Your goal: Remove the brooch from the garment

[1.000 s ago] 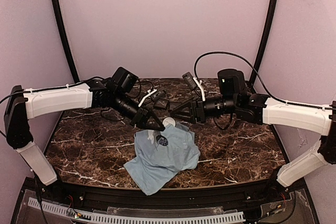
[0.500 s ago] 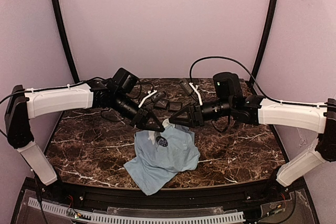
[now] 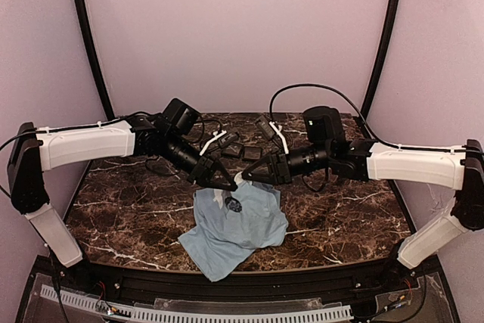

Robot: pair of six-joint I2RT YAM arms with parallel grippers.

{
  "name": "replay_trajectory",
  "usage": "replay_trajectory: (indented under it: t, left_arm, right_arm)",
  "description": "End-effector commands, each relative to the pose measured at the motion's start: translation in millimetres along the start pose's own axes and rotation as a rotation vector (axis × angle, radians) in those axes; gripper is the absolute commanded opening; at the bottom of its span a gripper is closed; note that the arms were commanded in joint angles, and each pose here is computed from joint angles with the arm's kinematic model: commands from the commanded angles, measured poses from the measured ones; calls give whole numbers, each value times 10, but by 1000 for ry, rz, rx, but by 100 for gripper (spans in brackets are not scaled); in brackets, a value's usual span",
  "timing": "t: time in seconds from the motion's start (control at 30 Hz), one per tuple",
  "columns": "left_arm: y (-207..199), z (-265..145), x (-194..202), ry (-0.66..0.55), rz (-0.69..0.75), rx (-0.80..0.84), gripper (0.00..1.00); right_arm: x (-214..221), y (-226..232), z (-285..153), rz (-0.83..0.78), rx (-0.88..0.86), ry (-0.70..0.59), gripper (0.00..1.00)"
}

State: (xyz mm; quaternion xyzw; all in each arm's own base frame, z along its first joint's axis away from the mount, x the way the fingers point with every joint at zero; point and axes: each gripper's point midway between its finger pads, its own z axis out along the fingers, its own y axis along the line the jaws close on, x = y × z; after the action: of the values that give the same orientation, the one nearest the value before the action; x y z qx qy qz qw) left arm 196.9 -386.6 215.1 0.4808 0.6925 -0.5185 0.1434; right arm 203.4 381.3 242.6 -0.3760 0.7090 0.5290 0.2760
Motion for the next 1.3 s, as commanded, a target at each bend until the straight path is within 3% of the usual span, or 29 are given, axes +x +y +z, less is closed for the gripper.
replay_trajectory:
  t: [0.0, 0.6, 1.27]
  left_arm:
    - [-107, -24, -98, -13, 27, 25, 1]
    - [-113, -24, -98, -13, 28, 23, 1]
    - [-132, -36, -112, -17, 35, 22, 1]
  right_arm:
    - [114, -12, 36, 13, -35, 29, 25]
    - [153, -57, 63, 30, -29, 36, 16]
    - [230, -373, 110, 59, 114, 40, 6]
